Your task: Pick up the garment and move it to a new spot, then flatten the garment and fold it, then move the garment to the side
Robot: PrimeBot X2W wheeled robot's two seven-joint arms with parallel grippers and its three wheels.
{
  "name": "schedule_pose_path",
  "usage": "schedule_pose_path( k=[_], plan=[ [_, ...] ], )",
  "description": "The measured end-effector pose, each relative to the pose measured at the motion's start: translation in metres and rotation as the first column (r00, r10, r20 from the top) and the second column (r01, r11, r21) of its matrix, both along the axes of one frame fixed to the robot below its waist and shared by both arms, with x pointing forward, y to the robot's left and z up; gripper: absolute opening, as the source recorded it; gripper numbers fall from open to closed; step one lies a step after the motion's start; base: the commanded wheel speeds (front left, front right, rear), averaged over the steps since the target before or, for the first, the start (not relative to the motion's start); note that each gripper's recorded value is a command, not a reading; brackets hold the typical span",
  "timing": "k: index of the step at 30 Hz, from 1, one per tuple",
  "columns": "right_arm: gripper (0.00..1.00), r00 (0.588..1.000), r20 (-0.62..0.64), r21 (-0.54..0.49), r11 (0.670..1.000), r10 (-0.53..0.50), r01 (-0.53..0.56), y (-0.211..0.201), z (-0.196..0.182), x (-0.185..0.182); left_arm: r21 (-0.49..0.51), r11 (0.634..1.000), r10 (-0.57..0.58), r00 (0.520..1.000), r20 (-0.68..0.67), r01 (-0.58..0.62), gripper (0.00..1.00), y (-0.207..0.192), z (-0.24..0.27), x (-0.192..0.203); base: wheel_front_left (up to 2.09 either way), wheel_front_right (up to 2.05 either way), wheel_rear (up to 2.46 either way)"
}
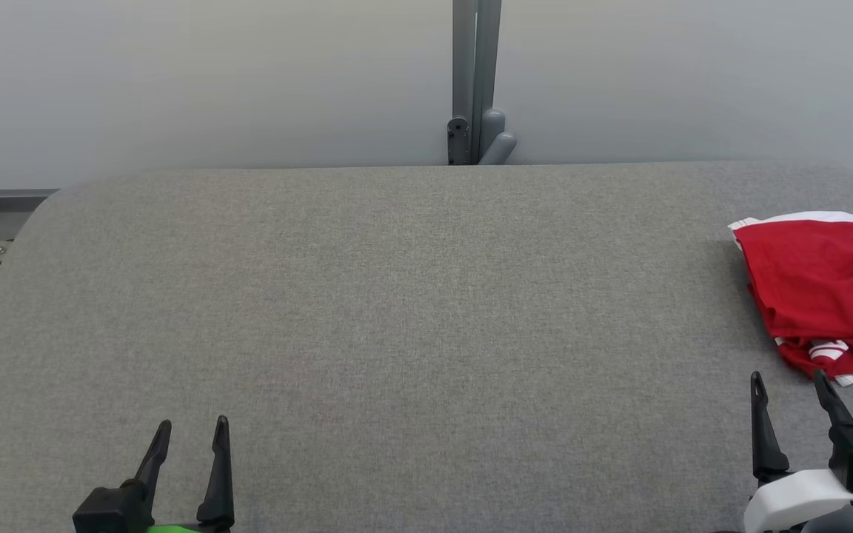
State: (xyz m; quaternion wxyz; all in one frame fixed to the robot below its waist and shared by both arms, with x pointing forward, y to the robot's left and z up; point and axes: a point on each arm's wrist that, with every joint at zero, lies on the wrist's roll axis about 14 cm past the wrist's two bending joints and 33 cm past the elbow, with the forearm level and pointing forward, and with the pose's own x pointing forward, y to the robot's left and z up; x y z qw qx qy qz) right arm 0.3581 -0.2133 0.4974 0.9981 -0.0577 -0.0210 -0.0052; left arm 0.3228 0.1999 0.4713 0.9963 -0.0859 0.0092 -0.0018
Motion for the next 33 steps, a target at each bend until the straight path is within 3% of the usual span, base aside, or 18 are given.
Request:
schedule_pose_path(
  k=[15, 16, 22, 33],
  plan=[
    [1.00, 0.999, -0.032, 0.018, 1.000, -0.005, 0.005, 0.001, -0.011, -0.004, -0.008, 1.000, -0.006, 1.000, -0.025, 0.006, 1.00, -0.004, -0.008, -0.003, 0.00, 0.00, 0.00],
    [0.00, 0.999, -0.032, 0.018, 1.000, -0.004, 0.004, 0.001, -0.011, -0.004, -0.008, 1.000, -0.007, 1.000, -0.024, 0.006, 0.00, -0.004, -0.008, -0.003, 0.00, 0.00, 0.00],
    [0.00, 0.995, -0.103, 0.052, 0.999, -0.011, 0.016, 0.004, -0.032, -0.011, -0.035, 0.999, -0.008, 0.996, -0.088, 0.005, 0.00, -0.009, -0.026, -0.010, 0.00, 0.00, 0.00],
    [0.00, 0.991, -0.123, 0.281, 0.956, -0.049, 0.082, -0.002, -0.035, -0.009, -0.219, 0.974, 0.038, 0.993, -0.111, -0.062, 0.00, -0.001, -0.027, -0.005, 0.00, 0.00, 0.00]
  ],
)
